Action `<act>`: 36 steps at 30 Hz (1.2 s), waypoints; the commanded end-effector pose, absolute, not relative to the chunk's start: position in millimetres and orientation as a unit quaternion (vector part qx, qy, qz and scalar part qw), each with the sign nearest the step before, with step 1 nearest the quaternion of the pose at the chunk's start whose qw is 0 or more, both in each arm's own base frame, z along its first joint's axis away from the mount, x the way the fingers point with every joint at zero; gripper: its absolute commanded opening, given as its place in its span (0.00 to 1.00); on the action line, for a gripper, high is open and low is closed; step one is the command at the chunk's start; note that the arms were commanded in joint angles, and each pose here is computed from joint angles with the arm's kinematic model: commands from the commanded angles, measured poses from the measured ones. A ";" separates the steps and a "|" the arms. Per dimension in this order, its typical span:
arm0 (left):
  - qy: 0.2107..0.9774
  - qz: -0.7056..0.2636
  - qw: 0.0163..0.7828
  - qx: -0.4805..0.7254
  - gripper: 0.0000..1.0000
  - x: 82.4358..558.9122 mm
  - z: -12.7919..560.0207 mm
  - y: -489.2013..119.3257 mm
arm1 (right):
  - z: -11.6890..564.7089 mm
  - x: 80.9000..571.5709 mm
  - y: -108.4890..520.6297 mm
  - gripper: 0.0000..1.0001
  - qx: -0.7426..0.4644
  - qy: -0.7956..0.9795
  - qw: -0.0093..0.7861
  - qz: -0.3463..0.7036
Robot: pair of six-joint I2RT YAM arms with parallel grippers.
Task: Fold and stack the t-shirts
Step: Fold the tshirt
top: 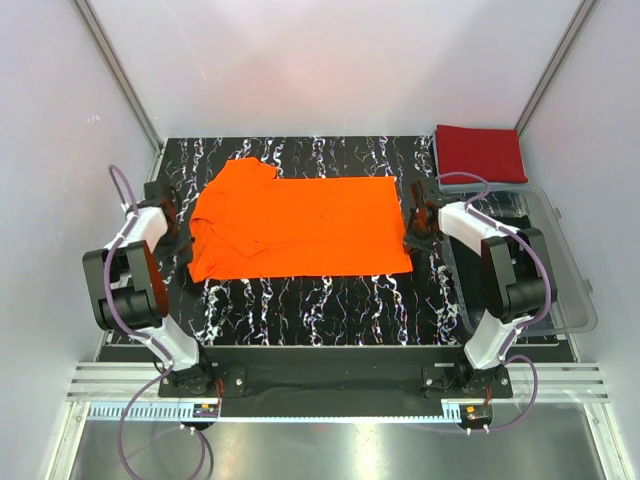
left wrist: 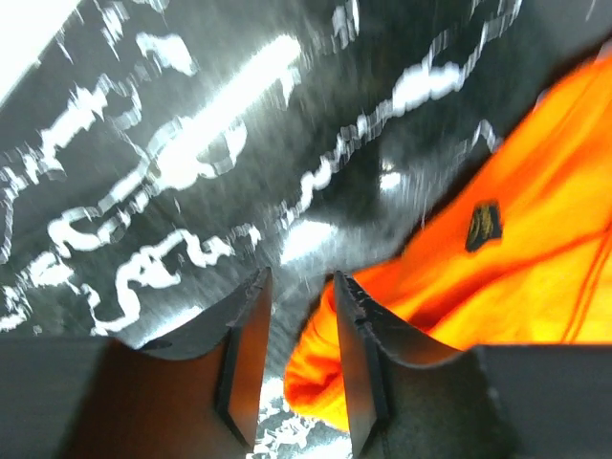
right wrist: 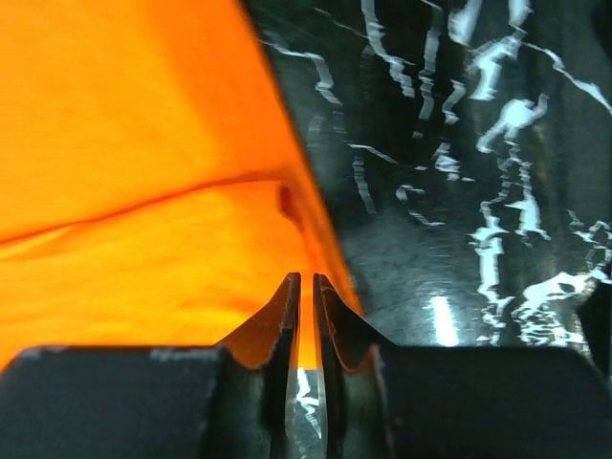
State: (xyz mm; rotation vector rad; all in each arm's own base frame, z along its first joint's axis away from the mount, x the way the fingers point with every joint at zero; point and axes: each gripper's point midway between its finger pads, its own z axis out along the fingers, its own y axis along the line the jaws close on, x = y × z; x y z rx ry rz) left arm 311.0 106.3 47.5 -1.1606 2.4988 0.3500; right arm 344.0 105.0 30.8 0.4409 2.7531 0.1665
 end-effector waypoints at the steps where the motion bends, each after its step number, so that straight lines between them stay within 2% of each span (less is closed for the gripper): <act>1: 0.886 0.082 0.229 -0.395 0.35 346.0 68.6 115.7 | 74.7 367.7 133.2 0.16 0.134 0.958 0.224 0.119; 4: 0.904 0.009 0.240 -0.353 0.31 373.3 63.5 95.0 | 71.6 374.2 156.6 0.17 0.106 0.961 0.217 0.133; 6: 0.912 -0.007 0.240 -0.334 0.28 382.9 57.2 91.5 | 74.7 383.0 169.6 0.17 0.092 0.960 0.221 0.144; 10: 0.921 -0.034 0.247 -0.299 0.31 401.9 48.3 86.8 | 68.5 401.5 183.8 0.18 0.077 0.958 0.224 0.159; 18: 0.929 -0.009 0.234 -0.286 0.31 424.1 23.0 102.1 | 56.7 434.7 195.4 0.18 0.066 0.957 0.231 0.161; 28: 0.931 0.023 0.249 -0.267 0.29 443.0 28.1 116.7 | 29.5 447.9 196.8 0.17 0.071 0.963 0.217 0.146; 33: 0.934 0.015 0.243 -0.260 0.13 448.5 19.7 115.0 | 26.1 453.9 195.0 0.17 0.077 0.963 0.221 0.136; 34: 0.935 0.015 0.242 -0.258 0.05 449.4 19.3 114.6 | 25.4 457.0 192.6 0.17 0.082 0.962 0.225 0.130; 35: 0.935 0.019 0.247 -0.255 0.00 452.9 21.8 115.6 | 24.7 458.3 191.4 0.16 0.083 0.962 0.226 0.126; 36: 0.935 0.025 0.246 -0.253 0.00 454.1 21.0 116.9 | 20.4 458.0 188.7 0.16 0.087 0.963 0.222 0.121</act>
